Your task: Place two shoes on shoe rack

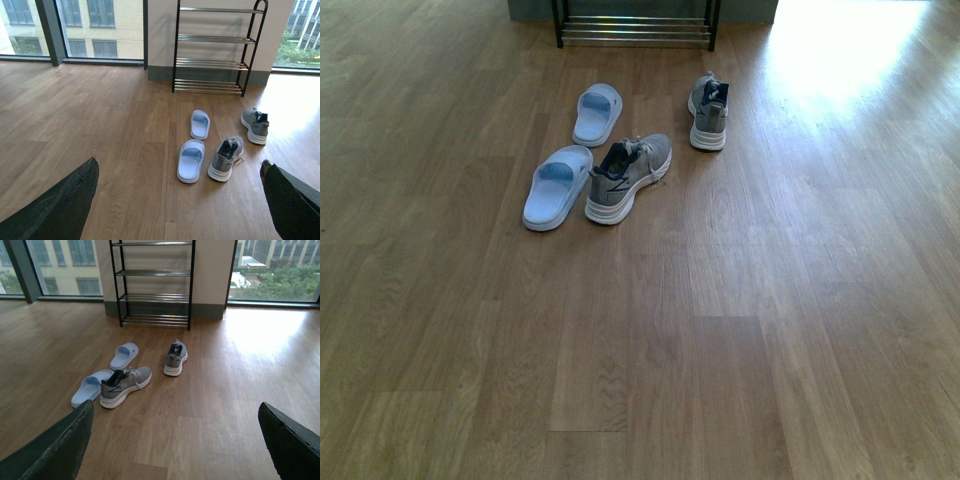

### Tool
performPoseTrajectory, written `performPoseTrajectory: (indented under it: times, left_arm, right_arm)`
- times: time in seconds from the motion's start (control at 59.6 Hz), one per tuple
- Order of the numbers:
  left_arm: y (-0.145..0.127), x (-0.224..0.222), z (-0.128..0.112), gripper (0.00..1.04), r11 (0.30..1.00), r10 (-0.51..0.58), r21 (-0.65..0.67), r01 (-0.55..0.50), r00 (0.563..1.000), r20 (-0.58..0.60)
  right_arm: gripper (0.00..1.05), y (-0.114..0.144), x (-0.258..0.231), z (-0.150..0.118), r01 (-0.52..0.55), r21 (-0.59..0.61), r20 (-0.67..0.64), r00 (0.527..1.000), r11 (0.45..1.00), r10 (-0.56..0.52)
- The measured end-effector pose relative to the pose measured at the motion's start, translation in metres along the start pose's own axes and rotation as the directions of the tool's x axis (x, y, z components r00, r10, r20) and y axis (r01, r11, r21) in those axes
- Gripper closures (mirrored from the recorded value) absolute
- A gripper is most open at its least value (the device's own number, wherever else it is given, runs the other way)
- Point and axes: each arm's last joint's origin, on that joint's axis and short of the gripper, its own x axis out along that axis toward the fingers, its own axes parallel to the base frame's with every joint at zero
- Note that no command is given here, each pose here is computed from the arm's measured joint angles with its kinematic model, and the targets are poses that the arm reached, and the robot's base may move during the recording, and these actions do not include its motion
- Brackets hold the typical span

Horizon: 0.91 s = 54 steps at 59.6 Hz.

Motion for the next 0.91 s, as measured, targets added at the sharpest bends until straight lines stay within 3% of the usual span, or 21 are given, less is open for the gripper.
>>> performPoseTrajectory:
  times: [0.906]
  left_arm:
    - [0.0000,0.0000,0.0000,0.09,1.000,0.000,0.000,0.000,1.000,0.000]
  right_arm:
    - [0.09,0.0000,0.0000,0.0000,0.000,0.000,0.000,1.000,1.000,0.000]
